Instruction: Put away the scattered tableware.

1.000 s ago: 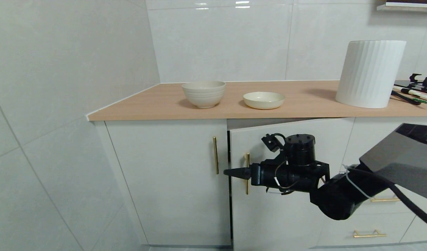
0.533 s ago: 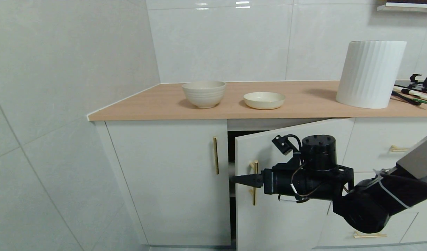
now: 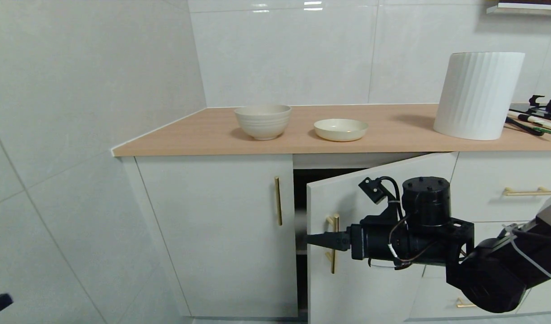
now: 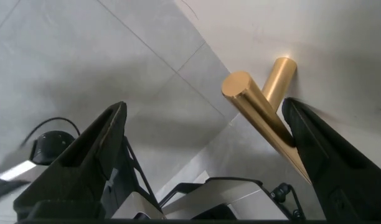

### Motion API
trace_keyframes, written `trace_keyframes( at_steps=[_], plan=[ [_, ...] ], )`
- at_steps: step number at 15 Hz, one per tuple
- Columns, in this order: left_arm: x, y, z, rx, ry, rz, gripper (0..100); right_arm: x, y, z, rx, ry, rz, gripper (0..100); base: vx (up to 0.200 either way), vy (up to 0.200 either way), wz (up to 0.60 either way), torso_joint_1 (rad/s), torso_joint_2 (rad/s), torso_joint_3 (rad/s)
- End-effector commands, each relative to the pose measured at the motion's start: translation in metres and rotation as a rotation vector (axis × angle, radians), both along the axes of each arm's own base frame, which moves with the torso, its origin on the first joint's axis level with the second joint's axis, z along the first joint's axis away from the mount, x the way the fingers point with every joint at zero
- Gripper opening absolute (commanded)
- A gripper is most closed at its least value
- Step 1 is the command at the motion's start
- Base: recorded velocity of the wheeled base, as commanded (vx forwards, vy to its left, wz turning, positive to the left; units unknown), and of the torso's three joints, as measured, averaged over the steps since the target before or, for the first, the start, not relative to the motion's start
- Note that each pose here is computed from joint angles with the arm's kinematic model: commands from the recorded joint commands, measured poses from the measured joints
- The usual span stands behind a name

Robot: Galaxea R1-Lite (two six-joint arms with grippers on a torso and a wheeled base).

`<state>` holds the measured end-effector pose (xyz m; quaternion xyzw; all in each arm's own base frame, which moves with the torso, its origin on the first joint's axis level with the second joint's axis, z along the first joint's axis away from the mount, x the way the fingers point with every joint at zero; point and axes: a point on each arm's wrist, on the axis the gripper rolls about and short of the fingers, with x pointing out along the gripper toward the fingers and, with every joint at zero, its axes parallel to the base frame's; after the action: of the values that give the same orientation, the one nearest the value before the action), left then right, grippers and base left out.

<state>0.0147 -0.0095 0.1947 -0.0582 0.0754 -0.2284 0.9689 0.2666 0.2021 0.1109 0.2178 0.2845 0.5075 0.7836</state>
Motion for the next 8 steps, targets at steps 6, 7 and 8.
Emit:
trace_keyframes(
  at_steps=[6,7,8],
  plan=[
    [0.227,-0.104,-0.06,-0.21,0.514,-0.286,100,-0.007,0.002,-0.003,0.008,-0.007,0.021,100,0.0,0.0,0.0,0.0,0.0,0.0],
    [0.241,-0.113,-0.075,-0.255,0.534,-0.281,100,-0.007,0.002,-0.003,0.008,-0.007,0.021,100,0.0,0.0,0.0,0.0,0.0,0.0],
    [0.252,-0.119,-0.086,-0.299,0.536,-0.278,100,-0.007,0.001,-0.004,0.008,-0.006,0.021,100,0.0,0.0,0.0,0.0,0.0,0.0]
  ],
)
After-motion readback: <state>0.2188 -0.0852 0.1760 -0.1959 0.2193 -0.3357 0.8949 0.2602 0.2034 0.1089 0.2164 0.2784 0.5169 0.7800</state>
